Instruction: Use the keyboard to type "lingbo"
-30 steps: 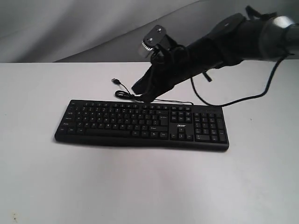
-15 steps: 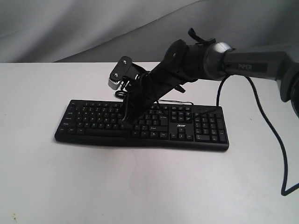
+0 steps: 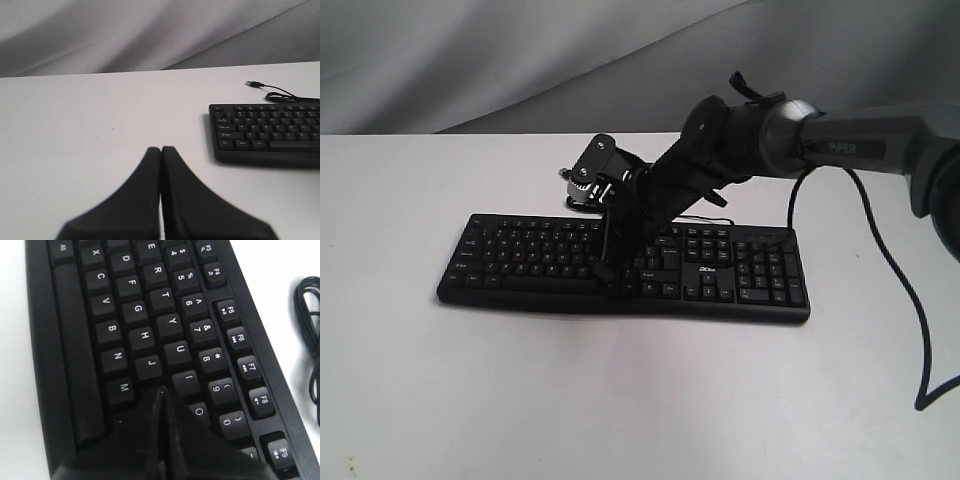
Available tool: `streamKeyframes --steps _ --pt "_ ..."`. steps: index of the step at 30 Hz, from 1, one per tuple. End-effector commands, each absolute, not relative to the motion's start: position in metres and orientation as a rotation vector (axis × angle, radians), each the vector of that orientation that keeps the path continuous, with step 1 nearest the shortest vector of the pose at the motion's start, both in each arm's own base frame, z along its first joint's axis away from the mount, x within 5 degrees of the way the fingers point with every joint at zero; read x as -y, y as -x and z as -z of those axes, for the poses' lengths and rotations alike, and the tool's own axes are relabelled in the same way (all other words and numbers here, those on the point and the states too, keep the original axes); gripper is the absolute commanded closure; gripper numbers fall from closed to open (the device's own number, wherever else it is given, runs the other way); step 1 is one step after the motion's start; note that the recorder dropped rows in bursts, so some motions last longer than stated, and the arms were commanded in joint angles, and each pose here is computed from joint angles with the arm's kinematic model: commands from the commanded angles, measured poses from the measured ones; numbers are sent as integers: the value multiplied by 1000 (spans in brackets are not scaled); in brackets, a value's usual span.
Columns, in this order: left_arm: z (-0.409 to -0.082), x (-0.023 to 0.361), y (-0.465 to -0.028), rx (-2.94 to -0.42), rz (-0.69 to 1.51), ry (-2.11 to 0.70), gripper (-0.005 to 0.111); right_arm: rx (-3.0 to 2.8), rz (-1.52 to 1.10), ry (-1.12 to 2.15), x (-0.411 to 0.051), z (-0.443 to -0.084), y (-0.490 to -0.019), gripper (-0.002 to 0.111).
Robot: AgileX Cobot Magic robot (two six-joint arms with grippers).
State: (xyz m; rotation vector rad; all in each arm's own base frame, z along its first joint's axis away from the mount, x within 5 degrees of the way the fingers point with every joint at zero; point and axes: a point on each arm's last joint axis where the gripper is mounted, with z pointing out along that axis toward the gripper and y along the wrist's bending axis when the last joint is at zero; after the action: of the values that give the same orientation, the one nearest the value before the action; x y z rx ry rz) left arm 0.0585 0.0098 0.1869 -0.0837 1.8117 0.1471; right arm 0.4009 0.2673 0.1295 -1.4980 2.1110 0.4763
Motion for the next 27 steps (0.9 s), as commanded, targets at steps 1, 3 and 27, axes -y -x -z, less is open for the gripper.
streamKeyframes --steps 1,3,27 --pt "-185 -10 -59 -1817 -141 87 106 -2106 -483 1478 -265 -132 -403 108" --pt "-185 -10 -59 -1817 -141 87 106 -2107 -484 1489 -265 -132 -403 108" --pt "-185 -10 -59 -1817 -141 87 106 -2131 -491 1502 -262 -123 -404 108"
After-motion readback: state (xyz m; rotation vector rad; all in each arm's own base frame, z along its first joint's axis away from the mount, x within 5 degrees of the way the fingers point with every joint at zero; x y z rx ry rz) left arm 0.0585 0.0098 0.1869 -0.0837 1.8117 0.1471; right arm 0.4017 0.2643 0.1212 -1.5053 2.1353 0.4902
